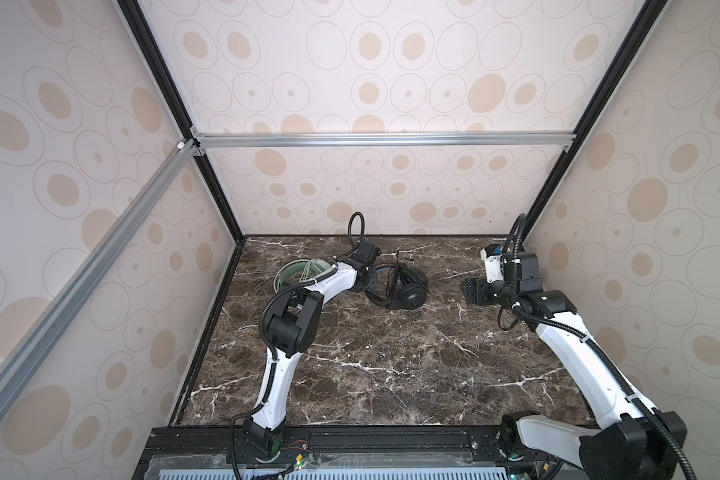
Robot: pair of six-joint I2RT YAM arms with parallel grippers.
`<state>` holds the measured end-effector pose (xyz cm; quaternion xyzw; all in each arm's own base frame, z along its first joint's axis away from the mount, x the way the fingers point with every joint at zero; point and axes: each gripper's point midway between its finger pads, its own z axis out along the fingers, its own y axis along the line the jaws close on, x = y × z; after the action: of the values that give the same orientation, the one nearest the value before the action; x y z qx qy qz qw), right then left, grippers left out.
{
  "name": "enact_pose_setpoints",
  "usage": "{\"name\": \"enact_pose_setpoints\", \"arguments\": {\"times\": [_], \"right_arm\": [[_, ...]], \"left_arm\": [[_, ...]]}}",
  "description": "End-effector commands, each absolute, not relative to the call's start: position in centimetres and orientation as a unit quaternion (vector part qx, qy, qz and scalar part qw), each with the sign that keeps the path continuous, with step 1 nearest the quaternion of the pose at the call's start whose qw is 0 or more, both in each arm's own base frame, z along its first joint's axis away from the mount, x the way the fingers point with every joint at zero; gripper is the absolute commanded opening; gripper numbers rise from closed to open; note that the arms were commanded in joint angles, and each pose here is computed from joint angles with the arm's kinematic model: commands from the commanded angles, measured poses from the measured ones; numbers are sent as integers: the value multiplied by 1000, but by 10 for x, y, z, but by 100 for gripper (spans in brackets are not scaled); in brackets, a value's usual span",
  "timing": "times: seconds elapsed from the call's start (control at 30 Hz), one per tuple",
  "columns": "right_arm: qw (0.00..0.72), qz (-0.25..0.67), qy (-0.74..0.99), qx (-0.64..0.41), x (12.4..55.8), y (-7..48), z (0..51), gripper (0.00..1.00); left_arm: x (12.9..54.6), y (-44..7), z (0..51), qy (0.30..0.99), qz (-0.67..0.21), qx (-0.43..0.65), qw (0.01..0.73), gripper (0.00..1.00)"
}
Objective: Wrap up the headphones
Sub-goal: 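Lower the wrapped headset onto the table with the left gripper, then open the left gripper to release the headset and lift away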
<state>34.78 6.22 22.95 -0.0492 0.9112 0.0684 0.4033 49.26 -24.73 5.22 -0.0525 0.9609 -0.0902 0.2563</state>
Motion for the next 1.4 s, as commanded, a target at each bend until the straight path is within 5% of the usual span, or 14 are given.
{"name": "enact_pose_setpoints", "arguments": {"times": [0.0,0.43,0.9,1.37], "right_arm": [[404,76,910,-50,349,66,229,84],[416,66,905,-50,355,63,236,84],[421,58,904,-50,359,61,241,85],[433,38,900,-38,355,52,239,100]], "left_arm": [[510,-252,78,948,-111,-78,287,15],[510,-245,75,950,-96,-75,287,37],[513,-243,85,948,-97,-68,296,44],[491,-250,182,914,-126,9,385,76]]}}
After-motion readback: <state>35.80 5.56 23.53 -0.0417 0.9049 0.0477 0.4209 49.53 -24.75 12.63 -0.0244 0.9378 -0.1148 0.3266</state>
